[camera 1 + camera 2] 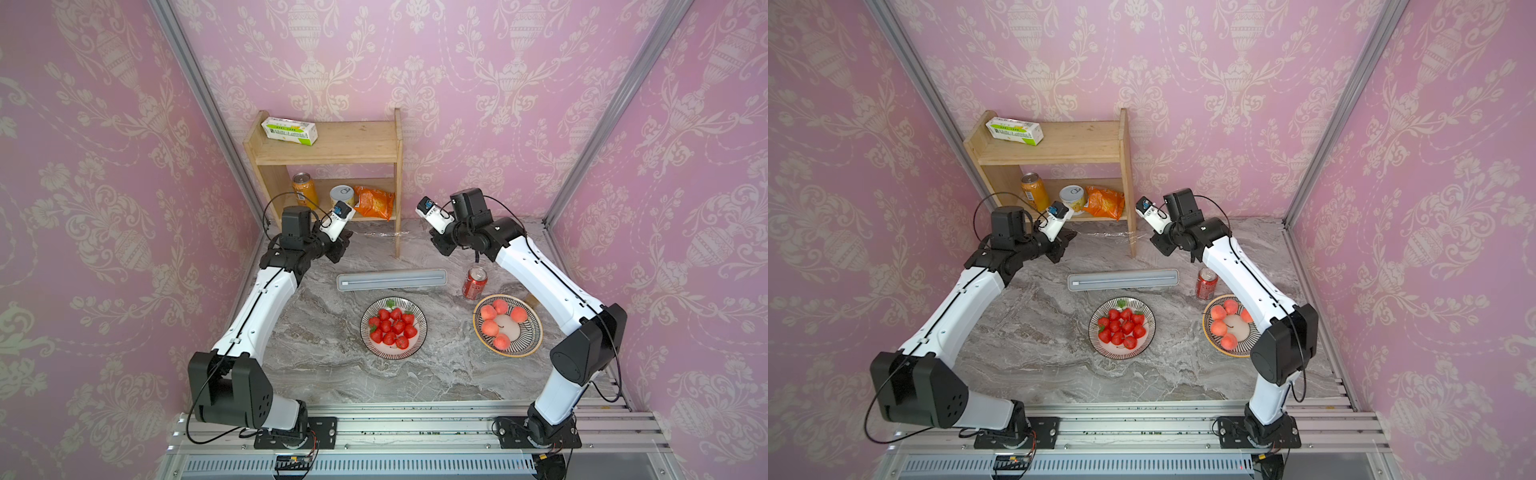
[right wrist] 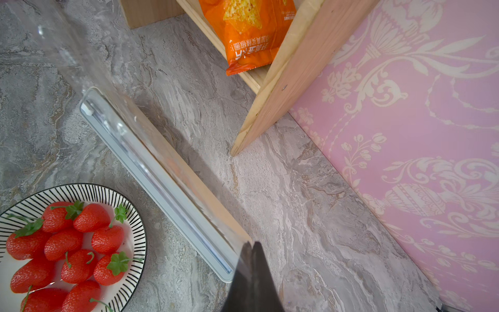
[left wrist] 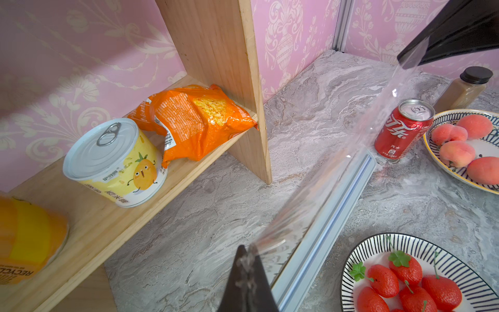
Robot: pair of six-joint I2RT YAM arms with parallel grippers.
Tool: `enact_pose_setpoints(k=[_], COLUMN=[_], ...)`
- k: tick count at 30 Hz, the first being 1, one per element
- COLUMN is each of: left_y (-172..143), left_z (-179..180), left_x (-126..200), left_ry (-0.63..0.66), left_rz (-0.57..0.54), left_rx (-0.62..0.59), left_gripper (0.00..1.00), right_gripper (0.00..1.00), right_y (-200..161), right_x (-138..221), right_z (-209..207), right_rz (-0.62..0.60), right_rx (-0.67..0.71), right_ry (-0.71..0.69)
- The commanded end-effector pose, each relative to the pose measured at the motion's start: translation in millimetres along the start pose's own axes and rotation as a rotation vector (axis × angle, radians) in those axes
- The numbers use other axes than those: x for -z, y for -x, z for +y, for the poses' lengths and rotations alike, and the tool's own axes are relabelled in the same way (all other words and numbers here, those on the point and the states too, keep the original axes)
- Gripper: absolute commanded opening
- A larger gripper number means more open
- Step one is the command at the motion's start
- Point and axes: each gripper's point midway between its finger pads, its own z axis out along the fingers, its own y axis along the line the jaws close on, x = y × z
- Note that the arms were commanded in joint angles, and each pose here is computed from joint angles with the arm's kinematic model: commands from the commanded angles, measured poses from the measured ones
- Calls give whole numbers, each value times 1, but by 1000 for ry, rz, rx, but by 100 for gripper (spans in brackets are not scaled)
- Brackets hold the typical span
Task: Wrap the plate with plastic wrap
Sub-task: Pull the plastic wrap from the plastic wrap cutting box.
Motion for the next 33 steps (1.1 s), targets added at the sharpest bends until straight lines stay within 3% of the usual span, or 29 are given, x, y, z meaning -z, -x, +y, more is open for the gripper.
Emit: enact_pose_setpoints(k=[1, 33], left_y=[36, 76], left_z=[1, 0], left_x=[19, 51], left_ry=[23, 53], left_rz=[-109, -198], left_rx=[-31, -31], left_gripper=[0, 0], right_gripper=[0, 0], right_y=[35, 61], right_x=[36, 68], right_z=[-13, -18], right_rz=[-111, -209], right_rx=[9, 13], right_ry=[-56, -91])
